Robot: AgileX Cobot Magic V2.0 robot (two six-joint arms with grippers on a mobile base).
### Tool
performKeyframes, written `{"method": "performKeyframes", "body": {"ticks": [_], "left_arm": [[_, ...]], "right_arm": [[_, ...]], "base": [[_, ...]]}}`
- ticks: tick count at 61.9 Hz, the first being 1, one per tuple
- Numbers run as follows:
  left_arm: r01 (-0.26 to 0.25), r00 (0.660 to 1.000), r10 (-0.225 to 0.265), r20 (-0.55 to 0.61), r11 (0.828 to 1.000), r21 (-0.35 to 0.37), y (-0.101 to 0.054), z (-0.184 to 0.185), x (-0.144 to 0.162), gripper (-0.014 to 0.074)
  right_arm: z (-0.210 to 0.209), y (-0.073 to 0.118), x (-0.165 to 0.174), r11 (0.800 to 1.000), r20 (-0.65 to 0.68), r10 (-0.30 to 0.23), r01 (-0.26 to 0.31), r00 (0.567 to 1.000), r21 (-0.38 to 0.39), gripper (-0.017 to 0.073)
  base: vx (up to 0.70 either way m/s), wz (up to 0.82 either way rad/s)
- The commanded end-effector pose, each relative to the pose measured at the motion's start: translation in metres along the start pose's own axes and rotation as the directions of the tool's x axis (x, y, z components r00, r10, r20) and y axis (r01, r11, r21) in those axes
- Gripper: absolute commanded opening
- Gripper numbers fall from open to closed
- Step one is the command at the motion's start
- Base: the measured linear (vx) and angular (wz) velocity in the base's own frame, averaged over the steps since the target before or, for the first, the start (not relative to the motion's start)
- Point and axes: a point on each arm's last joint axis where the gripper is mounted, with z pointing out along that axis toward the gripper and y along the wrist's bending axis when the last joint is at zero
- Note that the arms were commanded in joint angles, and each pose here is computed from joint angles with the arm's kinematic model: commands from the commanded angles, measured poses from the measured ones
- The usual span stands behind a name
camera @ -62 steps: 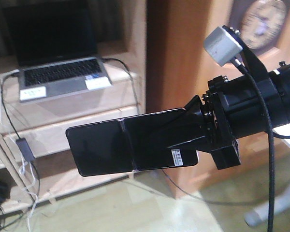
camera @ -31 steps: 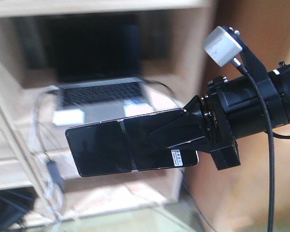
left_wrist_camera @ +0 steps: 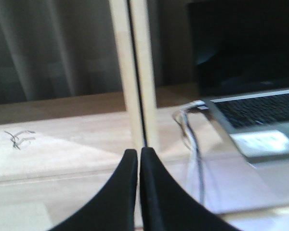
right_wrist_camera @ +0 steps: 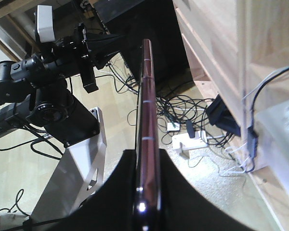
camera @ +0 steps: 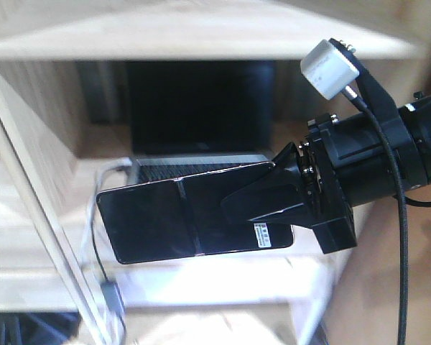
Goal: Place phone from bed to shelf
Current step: 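Approach the wooden shelf above the laptop holding the phone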
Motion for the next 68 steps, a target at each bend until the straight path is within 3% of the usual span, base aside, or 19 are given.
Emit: {"method": "performKeyframes", "body": {"ticks": [1,68], "left_arm": [[0.009,0.994,-0.008,0.108,1.000,-0.003,0.0010,-0.0030,-0.0155,0.0001],[0.009,0.994,-0.008,0.108,1.000,-0.003,0.0010,-0.0030,-0.0155,0.0001]], "right_arm": [[-0.0087,0.0179,-0.0105,0.997,0.064,-0.022,0.027,0.998,-0.078,-0.0001],[-0.0087,0.0178,-0.0105,0.997,0.065,-0.022,0.027,0.998,-0.077,-0.0001]], "base": [[0.27,0.14],[0.12,-0.01]]}}
